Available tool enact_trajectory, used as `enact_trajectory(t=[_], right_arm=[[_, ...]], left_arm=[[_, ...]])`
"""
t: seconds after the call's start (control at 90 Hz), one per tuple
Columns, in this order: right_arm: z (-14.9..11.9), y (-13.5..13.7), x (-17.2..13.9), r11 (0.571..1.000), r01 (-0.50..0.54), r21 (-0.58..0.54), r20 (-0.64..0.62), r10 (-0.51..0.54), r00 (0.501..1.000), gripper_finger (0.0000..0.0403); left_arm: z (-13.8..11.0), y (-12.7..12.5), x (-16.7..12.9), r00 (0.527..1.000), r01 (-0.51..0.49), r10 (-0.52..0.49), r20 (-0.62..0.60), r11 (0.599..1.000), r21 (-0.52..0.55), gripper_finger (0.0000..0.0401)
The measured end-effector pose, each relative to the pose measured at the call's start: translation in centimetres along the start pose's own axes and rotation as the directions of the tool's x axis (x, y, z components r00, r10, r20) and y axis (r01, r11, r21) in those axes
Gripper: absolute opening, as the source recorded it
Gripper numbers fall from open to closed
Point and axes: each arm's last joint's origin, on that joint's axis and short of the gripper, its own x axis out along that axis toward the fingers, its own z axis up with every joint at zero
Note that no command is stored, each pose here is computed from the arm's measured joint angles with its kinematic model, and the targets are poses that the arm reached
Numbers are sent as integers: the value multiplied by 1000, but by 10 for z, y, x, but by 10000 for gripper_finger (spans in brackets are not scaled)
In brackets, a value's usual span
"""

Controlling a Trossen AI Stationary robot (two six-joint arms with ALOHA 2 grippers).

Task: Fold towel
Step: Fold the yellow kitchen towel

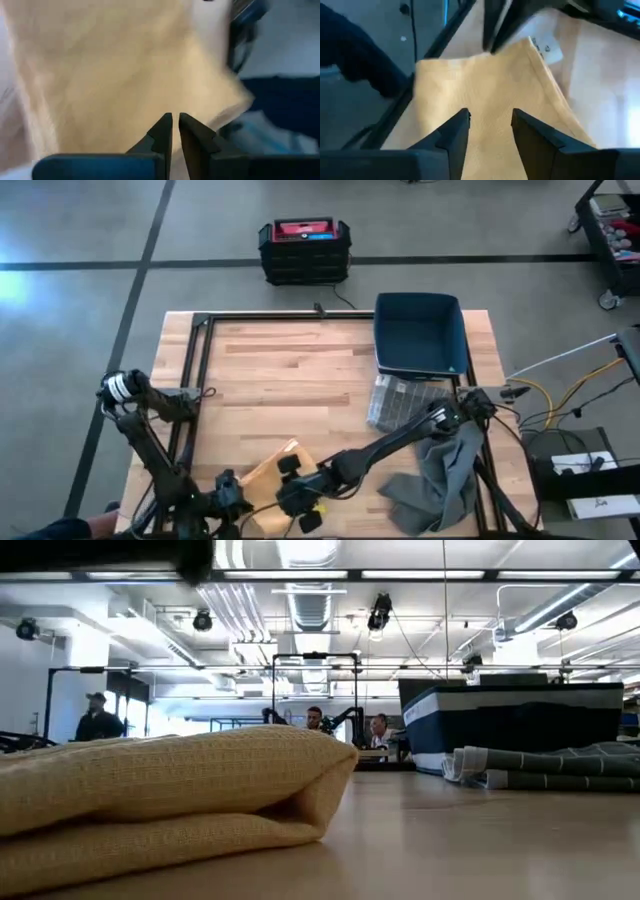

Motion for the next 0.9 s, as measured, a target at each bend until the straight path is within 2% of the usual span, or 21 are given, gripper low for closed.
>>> enact_trajectory(t=[0.078, 0.178, 0.278, 0.411, 0.533, 0.644, 0.767, 0.9], right_arm=[[-13, 1, 3, 1000, -14, -21, -95, 12, 995, 124], [-36, 4, 17, 999, -22, -28, -175, 16, 985, 114], [-52, 6, 31, 1000, -15, -4, -136, 14, 991, 104], [-75, 8, 46, 999, -6, 46, -98, 11, 995, 91], [-89, 9, 47, 998, 2, 63, -115, 5, 993, 80], [-87, 7, 40, 997, 2, 74, -119, 7, 993, 71], [-77, 5, 17, 1000, -6, 14, -160, 8, 987, 63], [-52, -6, -23, 1000, 22, -3, -63, -22, 998, 55]], left_arm=[[4, -5, 5, 997, 24, -25, 79, 1000, 16, 20], [1, -4, 24, 996, 16, -18, 90, 999, 28, 20], [-8, -2, 44, 999, 19, -20, 25, 999, 33, 20], [-27, 3, 62, 991, 29, -25, -132, 999, 31, 20], [-39, 5, 65, 986, 3, -6, -165, 1000, -17, 20], [-43, 5, 64, 988, -11, 7, -155, 1000, -27, 20], [-42, 6, 63, 988, -13, 8, -156, 1000, -28, 20], [-41, 5, 60, 987, -10, 5, -159, 1000, -28, 20]])
